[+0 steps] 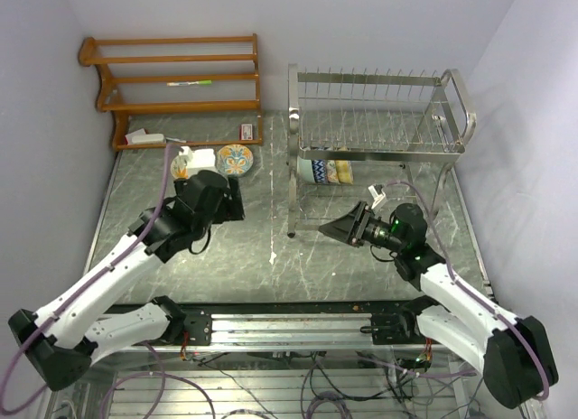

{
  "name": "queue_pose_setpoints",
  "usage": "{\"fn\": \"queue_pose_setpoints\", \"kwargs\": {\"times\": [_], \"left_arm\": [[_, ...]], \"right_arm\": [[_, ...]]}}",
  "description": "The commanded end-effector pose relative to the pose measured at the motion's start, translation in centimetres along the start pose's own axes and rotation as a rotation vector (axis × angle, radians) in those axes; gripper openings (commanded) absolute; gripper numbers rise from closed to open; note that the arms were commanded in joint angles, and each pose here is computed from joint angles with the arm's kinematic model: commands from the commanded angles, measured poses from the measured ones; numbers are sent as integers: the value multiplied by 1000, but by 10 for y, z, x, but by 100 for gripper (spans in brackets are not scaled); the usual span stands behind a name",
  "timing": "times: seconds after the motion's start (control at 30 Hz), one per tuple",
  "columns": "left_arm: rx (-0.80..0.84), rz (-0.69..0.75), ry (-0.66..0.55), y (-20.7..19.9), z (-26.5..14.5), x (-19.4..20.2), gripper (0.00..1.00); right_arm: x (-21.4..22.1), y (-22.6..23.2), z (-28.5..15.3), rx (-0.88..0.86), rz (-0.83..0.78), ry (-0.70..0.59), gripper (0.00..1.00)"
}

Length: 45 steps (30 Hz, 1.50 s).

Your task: Load the bowls into the dish rack

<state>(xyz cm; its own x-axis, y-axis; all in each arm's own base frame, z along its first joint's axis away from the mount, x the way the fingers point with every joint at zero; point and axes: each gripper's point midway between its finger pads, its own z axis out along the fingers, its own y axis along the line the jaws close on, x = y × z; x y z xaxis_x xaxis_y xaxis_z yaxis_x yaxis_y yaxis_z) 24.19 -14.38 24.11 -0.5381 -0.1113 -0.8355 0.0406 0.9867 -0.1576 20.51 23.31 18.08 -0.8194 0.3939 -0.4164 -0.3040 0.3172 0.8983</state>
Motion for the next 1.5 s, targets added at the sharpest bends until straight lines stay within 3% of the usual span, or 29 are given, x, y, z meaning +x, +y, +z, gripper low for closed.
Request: {"fn": "queue_pose_setpoints", "kwargs": {"times": [0.0,0.37,0.53,0.77,0.97,1.23,1.47], "left_arm": [[78,-153,-41,2,28,-29,99],[-208,-434,-97,107,127,-57,98],[-348,-472,-83,157,168,-62,95],[-423,-462,-17,178,226,-43,92],[-462,-518,-1,195,251,-35,90],[-507,-517,-39,212,249,-42,89],[-496,-358,-41,229,264,-66,92]], "right_arm": [[19,-13,-14,149,-42,95,49],[31,-8,-32,221,-124,210,49],[34,-10,-32,232,-149,272,49],[40,-13,-31,221,-154,324,49],[38,-13,-26,215,-153,340,49],[35,-19,-19,224,-166,373,50],[33,-23,-16,232,-154,373,49]]}}
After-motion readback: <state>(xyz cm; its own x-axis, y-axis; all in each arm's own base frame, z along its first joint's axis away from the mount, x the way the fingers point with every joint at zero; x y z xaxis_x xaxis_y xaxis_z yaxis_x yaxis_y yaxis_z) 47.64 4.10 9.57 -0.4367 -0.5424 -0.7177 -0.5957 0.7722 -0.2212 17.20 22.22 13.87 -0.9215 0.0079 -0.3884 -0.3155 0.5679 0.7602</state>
